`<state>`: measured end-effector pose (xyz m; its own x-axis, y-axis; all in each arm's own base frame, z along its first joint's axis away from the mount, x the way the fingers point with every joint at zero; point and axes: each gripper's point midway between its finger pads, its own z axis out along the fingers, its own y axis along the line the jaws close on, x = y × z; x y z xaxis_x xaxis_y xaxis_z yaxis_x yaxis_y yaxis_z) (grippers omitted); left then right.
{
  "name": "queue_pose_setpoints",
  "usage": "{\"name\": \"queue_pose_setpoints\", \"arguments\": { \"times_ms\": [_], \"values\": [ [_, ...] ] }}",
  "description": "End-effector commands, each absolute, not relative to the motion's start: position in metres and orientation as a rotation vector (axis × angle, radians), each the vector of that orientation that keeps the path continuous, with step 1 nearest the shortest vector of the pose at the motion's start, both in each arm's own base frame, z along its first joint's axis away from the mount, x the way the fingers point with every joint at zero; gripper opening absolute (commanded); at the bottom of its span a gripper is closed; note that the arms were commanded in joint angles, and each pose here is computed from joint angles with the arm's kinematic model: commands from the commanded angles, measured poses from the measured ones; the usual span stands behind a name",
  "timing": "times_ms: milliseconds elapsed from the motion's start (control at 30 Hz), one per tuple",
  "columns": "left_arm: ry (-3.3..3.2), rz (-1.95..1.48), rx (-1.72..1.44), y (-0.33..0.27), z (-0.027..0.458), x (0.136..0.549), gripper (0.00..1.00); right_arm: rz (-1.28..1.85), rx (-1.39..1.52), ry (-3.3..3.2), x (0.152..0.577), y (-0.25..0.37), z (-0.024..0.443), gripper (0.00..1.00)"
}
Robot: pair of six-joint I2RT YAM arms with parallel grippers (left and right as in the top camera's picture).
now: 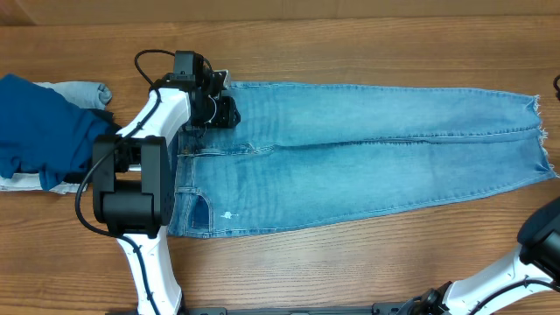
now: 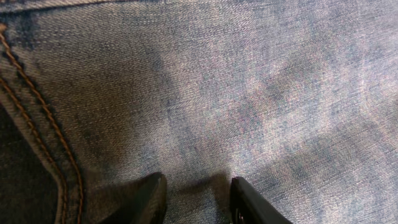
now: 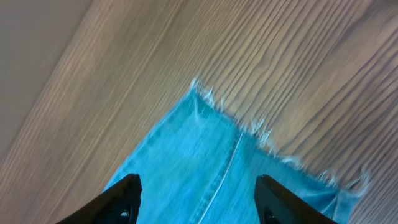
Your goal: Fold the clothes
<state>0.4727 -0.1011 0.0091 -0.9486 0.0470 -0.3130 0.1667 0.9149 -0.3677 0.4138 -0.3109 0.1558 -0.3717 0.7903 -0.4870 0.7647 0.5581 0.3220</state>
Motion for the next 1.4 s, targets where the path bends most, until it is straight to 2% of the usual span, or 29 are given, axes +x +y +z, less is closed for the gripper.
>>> {"name": "queue_pose_setpoints", "arguments": {
  "times_ms": [0, 67, 133, 233, 300, 333, 367, 400, 433, 467, 500, 567, 633, 667, 733, 800, 833, 867, 967, 1067, 1367],
  "values": [
    [2.848, -0.534, 0.145, -0.094, -0.001, 0.464, 0.36, 0.164, 1.166, 2.252, 0.433, -0.271, 0.162, 0.71],
    [2.828, -0.524, 0.19, -0.094, 0.037, 0.468, 0.29, 0.209, 1.152, 2.306, 0.434, -0.251, 0.157, 0.73],
    [2.726, -0.474, 0.227, -0.091, 0.113, 0.477, 0.26, 0.319, 1.07, 2.327, 0.437, -0.233, 0.165, 0.7],
    [2.581, -0.31, 0.159, -0.071, 0.214, 0.463, 0.26, 0.345, 0.941, 2.282, 0.429, -0.216, 0.216, 0.71],
    [2.509, -0.221, 0.141, -0.058, 0.269, 0.429, 0.27, 0.388, 0.865, 2.217, 0.419, -0.197, 0.261, 0.75],
    [2.495, -0.176, 0.127, -0.05, 0.287, 0.409, 0.33, 0.396, 0.837, 2.192, 0.411, -0.189, 0.28, 0.8],
    [2.481, -0.147, 0.124, -0.045, 0.3, 0.395, 0.46, 0.395, 0.829, 2.176, 0.405, -0.185, 0.291, 0.91],
    [2.466, -0.139, 0.149, -0.045, 0.31, 0.383, 0.66, 0.402, 0.844, 2.169, 0.398, -0.18, 0.298, 0.96],
    [2.455, -0.152, 0.172, -0.046, 0.318, 0.372, 0.91, 0.424, 0.865, 2.181, 0.394, -0.175, 0.297, 0.96],
    [2.458, -0.198, 0.189, -0.052, 0.322, 0.362, 1.0, 0.473, 0.888, 2.226, 0.387, -0.165, 0.288, 0.96],
    [2.479, -0.198, 0.215, -0.052, 0.319, 0.355, 1.0, 0.491, 0.916, 2.272, 0.382, -0.158, 0.278, 0.96],
    [2.563, -0.196, 0.224, -0.051, 0.303, 0.343, 0.71, 0.458, 0.993, 2.349, 0.368, -0.156, 0.255, 0.94],
    [2.732, -0.228, 0.105, -0.05, 0.264, 0.326, 0.61, 0.392, 1.138, 2.377, 0.355, -0.164, 0.23, 0.94],
    [2.791, -0.237, 0.045, -0.049, 0.238, 0.323, 0.61, 0.346, 1.208, 2.389, 0.348, -0.171, 0.214, 0.95],
    [2.905, -0.253, -0.185, -0.047, 0.18, 0.311, 0.75, 0.334, 1.287, 2.446, 0.336, -0.171, 0.177, 0.98],
    [2.987, -0.303, -0.311, -0.052, 0.133, 0.293, 0.75, 0.351, 1.369, 2.492, 0.324, -0.168, 0.139, 0.99],
    [3.033, -0.465, -0.345, -0.07, 0.1, 0.277, 0.74, 0.366, 1.438, 2.535, 0.312, -0.167, 0.108, 1.0],
    [3.055, -0.53, -0.344, -0.077, 0.087, 0.268, 0.72, 0.374, 1.49, 2.546, 0.305, -0.169, 0.096, 1.0],
    [3.116, -0.525, -0.318, -0.082, 0.062, 0.246, 0.71, 0.402, 1.576, 2.526, 0.297, -0.179, 0.084, 0.95],
    [3.19, -0.507, -0.313, -0.098, 0.045, 0.222, 0.71, 0.393, 1.592, 2.505, 0.295, -0.186, 0.083, 0.96],
    [3.289, -0.417, -0.687, -0.107, 0.002, 0.168, 0.72, 0.382, 1.591, 2.492, 0.297, -0.189, 0.084, 0.96]
  ]
}}
